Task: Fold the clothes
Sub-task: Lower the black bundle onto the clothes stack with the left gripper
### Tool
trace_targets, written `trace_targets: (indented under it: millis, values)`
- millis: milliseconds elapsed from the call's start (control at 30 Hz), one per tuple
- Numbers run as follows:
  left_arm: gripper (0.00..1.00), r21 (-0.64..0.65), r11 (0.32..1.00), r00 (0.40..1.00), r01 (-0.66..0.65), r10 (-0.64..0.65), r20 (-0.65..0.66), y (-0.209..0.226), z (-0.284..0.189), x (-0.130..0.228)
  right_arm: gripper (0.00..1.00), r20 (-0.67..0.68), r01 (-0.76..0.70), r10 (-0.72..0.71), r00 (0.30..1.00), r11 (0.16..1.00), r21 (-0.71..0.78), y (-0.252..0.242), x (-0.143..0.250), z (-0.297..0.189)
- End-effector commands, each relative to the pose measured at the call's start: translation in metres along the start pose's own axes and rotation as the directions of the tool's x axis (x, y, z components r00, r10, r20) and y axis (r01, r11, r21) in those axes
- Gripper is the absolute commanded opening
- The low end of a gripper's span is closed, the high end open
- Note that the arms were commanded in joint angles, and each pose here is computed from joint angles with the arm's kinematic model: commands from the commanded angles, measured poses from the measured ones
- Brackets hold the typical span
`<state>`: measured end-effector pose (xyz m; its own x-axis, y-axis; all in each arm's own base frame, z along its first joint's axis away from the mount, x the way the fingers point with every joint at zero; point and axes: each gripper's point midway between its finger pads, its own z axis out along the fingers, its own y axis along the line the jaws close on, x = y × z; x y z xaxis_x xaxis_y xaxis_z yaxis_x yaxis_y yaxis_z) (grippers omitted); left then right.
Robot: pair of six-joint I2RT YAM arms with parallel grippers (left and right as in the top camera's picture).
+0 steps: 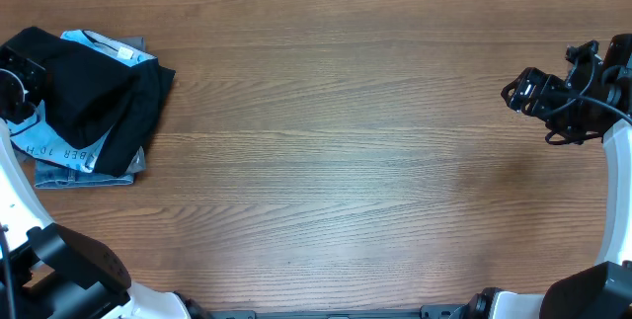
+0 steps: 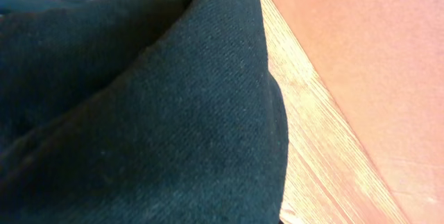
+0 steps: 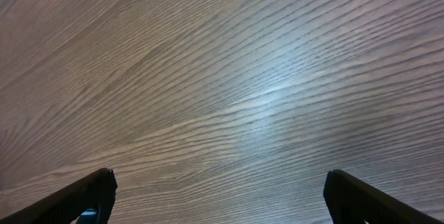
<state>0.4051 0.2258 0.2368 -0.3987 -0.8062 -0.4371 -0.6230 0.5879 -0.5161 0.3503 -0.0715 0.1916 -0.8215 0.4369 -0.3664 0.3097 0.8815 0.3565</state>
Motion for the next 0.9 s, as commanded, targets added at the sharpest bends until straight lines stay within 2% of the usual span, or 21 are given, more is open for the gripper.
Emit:
trace_targets:
  millis: [0,167,467,533,567,600,633,667,800,867]
  values:
    - [0.04,-0.046,0.999,1.000,0.000,0.001,0.018,0.017,0.007,-0.001,1.00,0.016,0.002,-0.002,1.000,1.000,0.001,0.001,-0.004,-0.003]
    - [0.04,-0.127,0.992,1.000,0.016,-0.014,0.015,0.042,0.019,0.008,1.00,0.016,0.002,-0.002,1.000,1.000,0.001,0.001,-0.004,-0.003]
    - [0.04,-0.182,0.983,0.999,0.036,-0.034,0.013,0.058,0.022,0.014,1.00,0.016,0.002,-0.002,1.000,1.000,0.001,0.001,-0.004,-0.003]
    - [0.07,-0.188,0.981,0.999,0.042,-0.042,0.005,0.061,0.021,0.015,1.00,0.016,0.002,-0.002,1.000,1.000,0.001,0.001,-0.004,-0.003]
    - [0.20,-0.188,0.981,0.999,0.044,-0.044,0.006,0.062,0.021,0.015,1.00,0.016,0.002,-0.002,1.000,1.000,0.001,0.001,-0.004,-0.003]
    - [0.39,-0.188,0.981,0.999,0.048,-0.048,0.006,0.063,0.020,0.015,1.00,0.016,0.002,-0.002,1.000,1.000,0.001,0.001,-0.004,-0.003]
    - [0.68,-0.186,0.981,0.999,0.050,-0.050,0.005,0.063,0.019,0.014,1.00,0.016,0.002,-0.002,1.000,1.000,0.001,0.001,-0.004,-0.003]
    - [0.81,-0.183,0.982,0.999,0.046,-0.046,0.005,0.063,0.017,0.014,1.00,0.016,0.002,-0.002,1.000,1.000,0.001,0.001,-0.004,-0.003]
    - [0.96,-0.169,0.985,1.000,0.031,-0.030,0.009,0.059,0.005,0.008,1.00,0.016,0.002,-0.002,1.000,1.000,0.001,0.001,-0.004,-0.003]
    - [0.99,-0.162,0.986,0.999,0.031,-0.027,0.028,0.053,-0.007,0.000,1.00,0.016,0.002,-0.002,1.000,1.000,0.001,0.001,-0.004,-0.003]
